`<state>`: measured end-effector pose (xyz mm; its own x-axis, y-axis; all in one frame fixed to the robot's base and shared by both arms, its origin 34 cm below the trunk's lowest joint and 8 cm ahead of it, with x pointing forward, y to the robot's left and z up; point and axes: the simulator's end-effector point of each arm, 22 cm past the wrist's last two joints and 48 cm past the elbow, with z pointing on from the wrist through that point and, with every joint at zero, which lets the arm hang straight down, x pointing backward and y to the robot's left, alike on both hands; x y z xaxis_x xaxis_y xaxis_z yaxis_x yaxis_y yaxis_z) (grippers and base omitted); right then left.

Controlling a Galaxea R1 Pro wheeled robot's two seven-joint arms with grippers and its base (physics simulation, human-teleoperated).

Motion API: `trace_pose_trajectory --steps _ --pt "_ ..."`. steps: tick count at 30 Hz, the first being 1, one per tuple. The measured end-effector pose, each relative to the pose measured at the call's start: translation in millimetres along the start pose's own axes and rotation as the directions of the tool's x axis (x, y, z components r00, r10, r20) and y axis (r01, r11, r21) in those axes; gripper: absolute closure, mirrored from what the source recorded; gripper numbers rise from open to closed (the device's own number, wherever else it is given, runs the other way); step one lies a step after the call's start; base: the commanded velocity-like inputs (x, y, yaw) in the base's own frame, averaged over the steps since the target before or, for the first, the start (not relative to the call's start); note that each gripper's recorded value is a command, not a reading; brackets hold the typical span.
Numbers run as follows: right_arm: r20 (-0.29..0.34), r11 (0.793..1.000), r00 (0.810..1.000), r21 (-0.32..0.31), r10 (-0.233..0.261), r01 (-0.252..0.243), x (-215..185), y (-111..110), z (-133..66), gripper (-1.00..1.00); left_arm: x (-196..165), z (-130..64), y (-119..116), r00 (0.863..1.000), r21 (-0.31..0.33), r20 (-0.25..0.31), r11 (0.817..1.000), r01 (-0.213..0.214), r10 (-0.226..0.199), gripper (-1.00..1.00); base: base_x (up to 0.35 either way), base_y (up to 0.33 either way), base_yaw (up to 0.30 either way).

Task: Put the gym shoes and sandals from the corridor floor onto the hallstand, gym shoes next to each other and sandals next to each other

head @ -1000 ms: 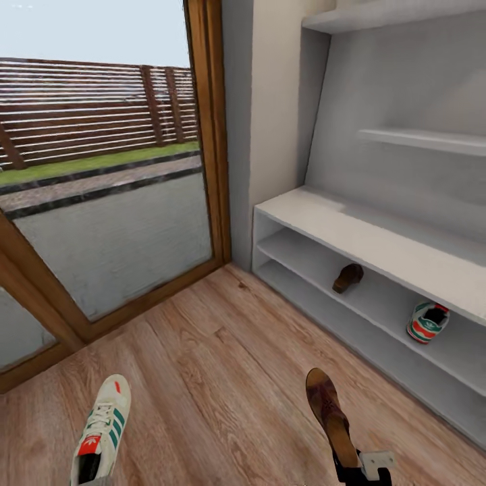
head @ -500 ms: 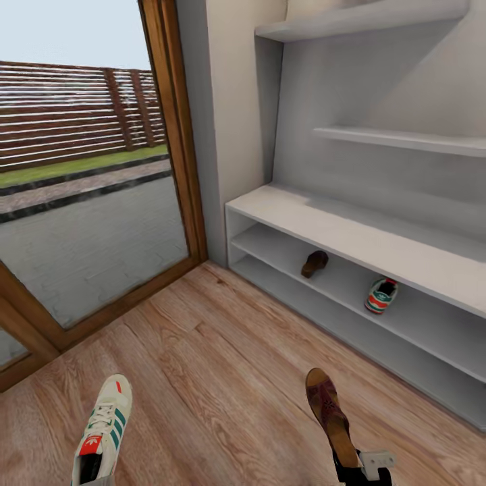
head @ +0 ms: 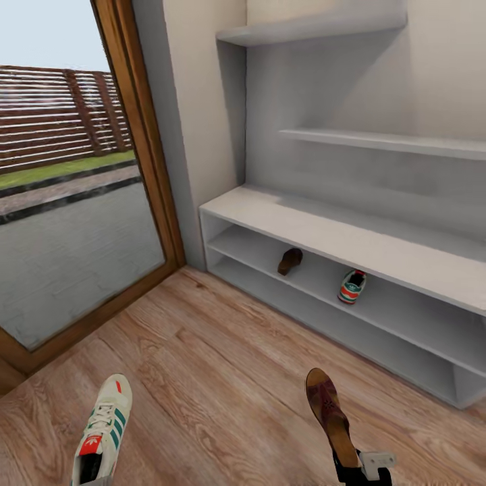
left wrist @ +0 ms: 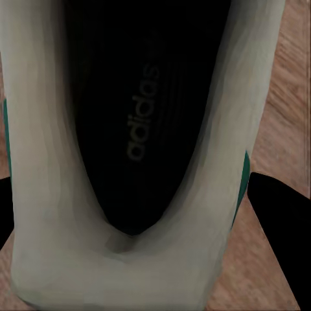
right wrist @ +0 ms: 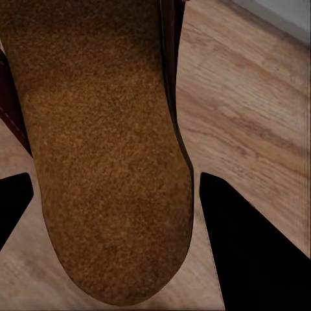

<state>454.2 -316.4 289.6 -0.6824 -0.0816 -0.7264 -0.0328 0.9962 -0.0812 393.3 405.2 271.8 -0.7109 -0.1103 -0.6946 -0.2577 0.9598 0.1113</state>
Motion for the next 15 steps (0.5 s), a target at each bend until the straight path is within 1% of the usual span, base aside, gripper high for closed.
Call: trace_pose_trajectory --steps 15 --pt "0.009 1.0 1.0 0.001 0.0 0.0 -4.0 -0.4 -0.1 1.0 -3.7 0.0 -0.4 1.0 0.001 0.008 1.0 0.002 -0.002 1.0 0.0 0.0 -0.24"
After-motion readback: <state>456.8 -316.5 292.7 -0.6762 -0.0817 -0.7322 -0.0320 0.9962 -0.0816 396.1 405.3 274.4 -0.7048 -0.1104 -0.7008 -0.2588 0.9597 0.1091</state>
